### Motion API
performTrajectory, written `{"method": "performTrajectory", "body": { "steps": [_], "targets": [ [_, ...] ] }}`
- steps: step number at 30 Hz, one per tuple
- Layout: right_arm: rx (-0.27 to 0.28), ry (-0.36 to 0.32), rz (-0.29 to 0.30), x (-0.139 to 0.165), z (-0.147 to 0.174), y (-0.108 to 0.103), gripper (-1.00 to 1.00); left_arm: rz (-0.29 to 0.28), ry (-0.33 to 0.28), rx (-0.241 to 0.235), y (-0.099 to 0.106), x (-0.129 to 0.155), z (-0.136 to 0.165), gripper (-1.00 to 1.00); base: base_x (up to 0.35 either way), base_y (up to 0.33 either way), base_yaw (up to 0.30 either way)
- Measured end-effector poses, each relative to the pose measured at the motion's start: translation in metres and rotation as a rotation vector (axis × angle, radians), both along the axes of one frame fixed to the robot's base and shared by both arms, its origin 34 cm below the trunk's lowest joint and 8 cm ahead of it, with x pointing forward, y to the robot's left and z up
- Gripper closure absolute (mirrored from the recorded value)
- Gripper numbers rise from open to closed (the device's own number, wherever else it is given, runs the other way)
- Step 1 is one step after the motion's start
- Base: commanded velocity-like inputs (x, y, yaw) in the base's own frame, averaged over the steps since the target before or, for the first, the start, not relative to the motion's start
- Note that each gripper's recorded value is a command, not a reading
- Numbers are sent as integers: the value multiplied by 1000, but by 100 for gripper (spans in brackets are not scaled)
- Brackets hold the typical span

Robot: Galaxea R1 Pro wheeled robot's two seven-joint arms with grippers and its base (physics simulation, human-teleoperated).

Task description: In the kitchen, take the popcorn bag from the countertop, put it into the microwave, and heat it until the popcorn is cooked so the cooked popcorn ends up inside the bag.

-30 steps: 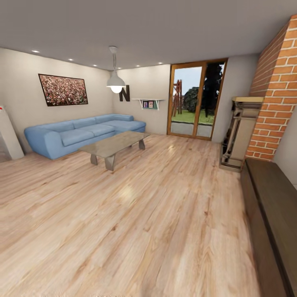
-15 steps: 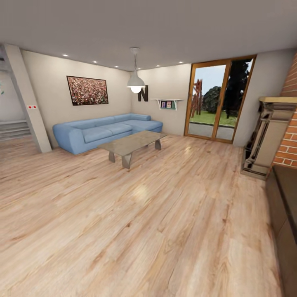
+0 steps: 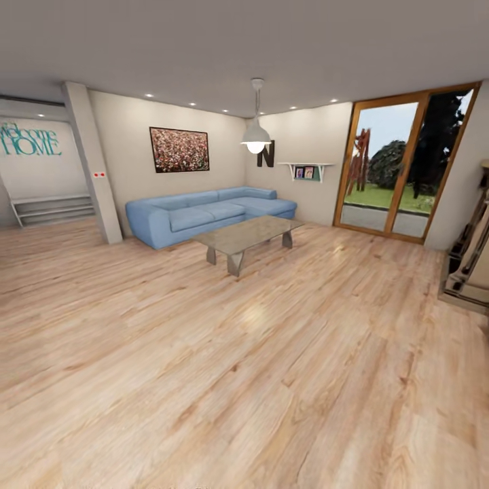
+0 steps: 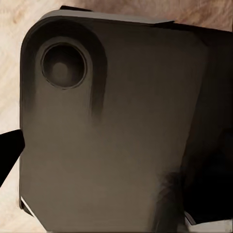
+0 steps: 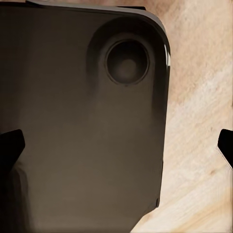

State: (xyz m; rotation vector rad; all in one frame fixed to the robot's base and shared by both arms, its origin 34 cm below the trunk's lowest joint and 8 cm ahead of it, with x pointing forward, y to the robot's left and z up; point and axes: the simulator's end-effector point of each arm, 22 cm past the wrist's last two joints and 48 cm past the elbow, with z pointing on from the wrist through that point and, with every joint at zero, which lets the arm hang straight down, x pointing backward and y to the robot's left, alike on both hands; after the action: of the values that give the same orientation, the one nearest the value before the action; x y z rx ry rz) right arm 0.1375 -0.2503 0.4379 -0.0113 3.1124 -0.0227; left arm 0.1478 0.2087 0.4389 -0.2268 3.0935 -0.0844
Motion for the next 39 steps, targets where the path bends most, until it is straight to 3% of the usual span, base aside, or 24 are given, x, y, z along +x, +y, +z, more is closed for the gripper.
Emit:
{"method": "performTrajectory", "body": {
  "steps": [4, 16, 20, 29, 30, 31, 34, 39],
  "targets": [
    [1, 0, 1, 0, 0, 0, -100, 47, -26, 10, 4, 6, 0, -100, 0, 0, 283],
    [-1, 0, 0, 0, 0, -1, -100, 66, -30, 18, 7, 7, 0, -100, 0, 0, 283],
    [-1, 0, 0, 0, 0, -1, -100, 101, -25, 23, 10, 5, 0, -100, 0, 0, 283],
    [0, 0, 0, 0, 0, 0, -100, 141, -22, 67, 45, 4, -1, -100, 0, 0, 283],
    [0, 0, 0, 0, 0, 0, -100, 156, -22, 72, 49, 4, -1, -100, 0, 0, 283],
    [0, 0, 0, 0, 0, 0, -100, 231, -22, 88, 62, 4, -1, -100, 0, 0, 283],
    [0, 0, 0, 0, 0, 0, -100, 271, -21, 96, 69, 4, 0, -100, 0, 0, 283],
    [0, 0, 0, 0, 0, 0, -100, 260, -21, 96, 70, 4, 0, -100, 0, 0, 283]
  ]
}}
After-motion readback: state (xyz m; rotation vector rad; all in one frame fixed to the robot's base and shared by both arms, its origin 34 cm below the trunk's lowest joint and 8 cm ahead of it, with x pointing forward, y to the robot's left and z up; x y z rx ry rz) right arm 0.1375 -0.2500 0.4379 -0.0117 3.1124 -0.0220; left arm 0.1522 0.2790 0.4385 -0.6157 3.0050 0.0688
